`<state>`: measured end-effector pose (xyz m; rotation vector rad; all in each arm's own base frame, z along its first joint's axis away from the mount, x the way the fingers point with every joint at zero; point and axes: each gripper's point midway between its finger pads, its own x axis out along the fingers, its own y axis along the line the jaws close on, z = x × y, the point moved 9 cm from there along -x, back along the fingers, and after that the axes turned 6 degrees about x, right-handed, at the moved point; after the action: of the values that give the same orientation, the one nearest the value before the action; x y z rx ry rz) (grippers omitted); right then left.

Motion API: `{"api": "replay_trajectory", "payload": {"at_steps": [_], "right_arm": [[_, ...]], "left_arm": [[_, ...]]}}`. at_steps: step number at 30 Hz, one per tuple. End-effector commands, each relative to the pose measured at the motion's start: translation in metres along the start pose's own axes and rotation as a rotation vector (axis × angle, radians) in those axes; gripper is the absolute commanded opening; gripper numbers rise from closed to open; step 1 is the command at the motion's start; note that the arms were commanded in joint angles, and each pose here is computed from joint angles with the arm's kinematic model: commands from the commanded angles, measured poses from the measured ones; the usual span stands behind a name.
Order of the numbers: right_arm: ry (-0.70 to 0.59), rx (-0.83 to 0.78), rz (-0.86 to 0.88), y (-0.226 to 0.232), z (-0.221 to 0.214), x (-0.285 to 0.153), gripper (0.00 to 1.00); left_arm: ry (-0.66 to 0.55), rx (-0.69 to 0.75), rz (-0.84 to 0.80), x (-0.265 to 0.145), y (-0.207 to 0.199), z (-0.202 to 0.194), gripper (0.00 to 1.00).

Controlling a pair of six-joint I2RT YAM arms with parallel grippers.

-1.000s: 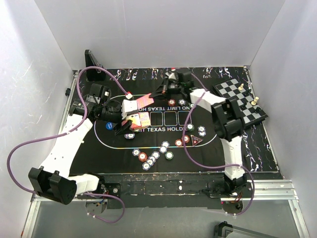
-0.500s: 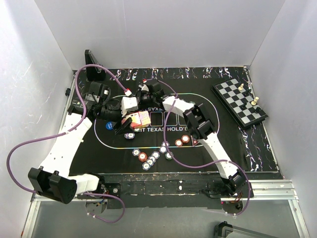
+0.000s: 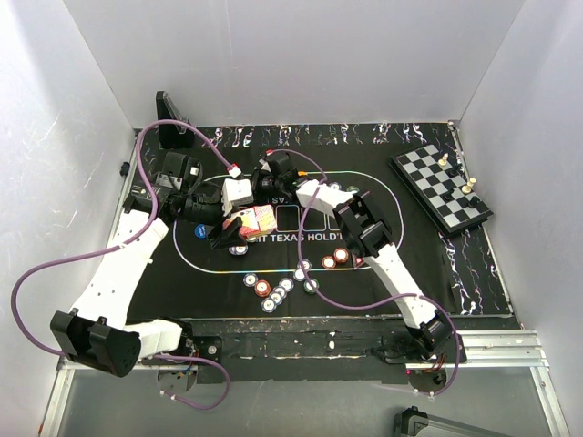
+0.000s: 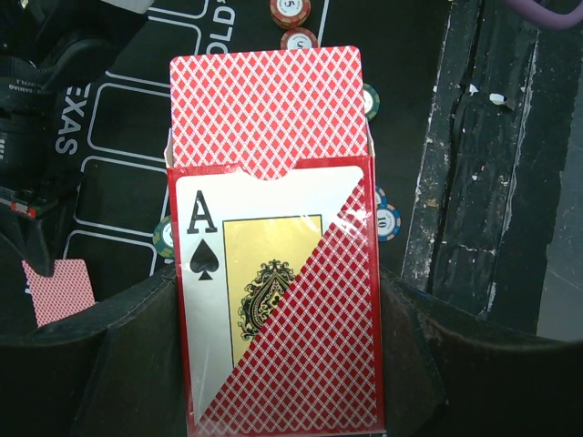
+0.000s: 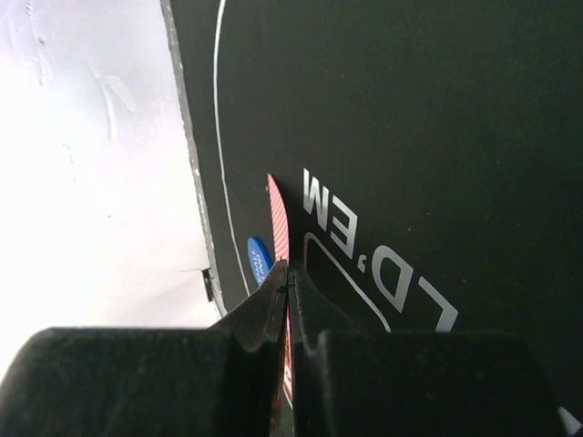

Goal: Distribute texas hold em gaming equipment

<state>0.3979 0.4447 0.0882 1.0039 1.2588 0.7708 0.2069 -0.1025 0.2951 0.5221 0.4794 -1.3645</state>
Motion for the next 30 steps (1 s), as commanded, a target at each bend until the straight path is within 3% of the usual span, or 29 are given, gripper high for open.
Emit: {"api": "replay_trajectory", "payload": {"at_steps": [1,6,10,12,18,30], "right_arm": [[-0.006,-0.050,-0.019,0.016,-0.012,0.002,0.11],[0.009,-0.075,-0.059,0.017,-0.020,-0.006,0.37],[0.007,-0.097,-0.090,0.022,-0.022,-0.020,0.66],[0.000,-0.110,-0.080,0.032,-0.020,-0.031,0.75],[-0.035,-0.145,-0.041,0.060,-0.014,-0.078,0.84],[-0.079,-0.180,0.138,0.116,-0.026,-0.209,0.88]], "left_arm": [[-0.056,0.021,0.004,-0.005,-0.005,0.010,0.00],[-0.069,0.014,0.002,-0.004,-0.002,0.011,0.00],[-0.063,0.012,0.002,-0.004,-0.003,0.010,0.00],[-0.063,0.015,0.004,-0.004,-0.004,0.010,0.00],[-0.059,0.011,-0.010,-0.004,-0.010,0.007,0.00],[-0.054,0.027,0.001,-0.003,-0.012,0.001,0.00]]}}
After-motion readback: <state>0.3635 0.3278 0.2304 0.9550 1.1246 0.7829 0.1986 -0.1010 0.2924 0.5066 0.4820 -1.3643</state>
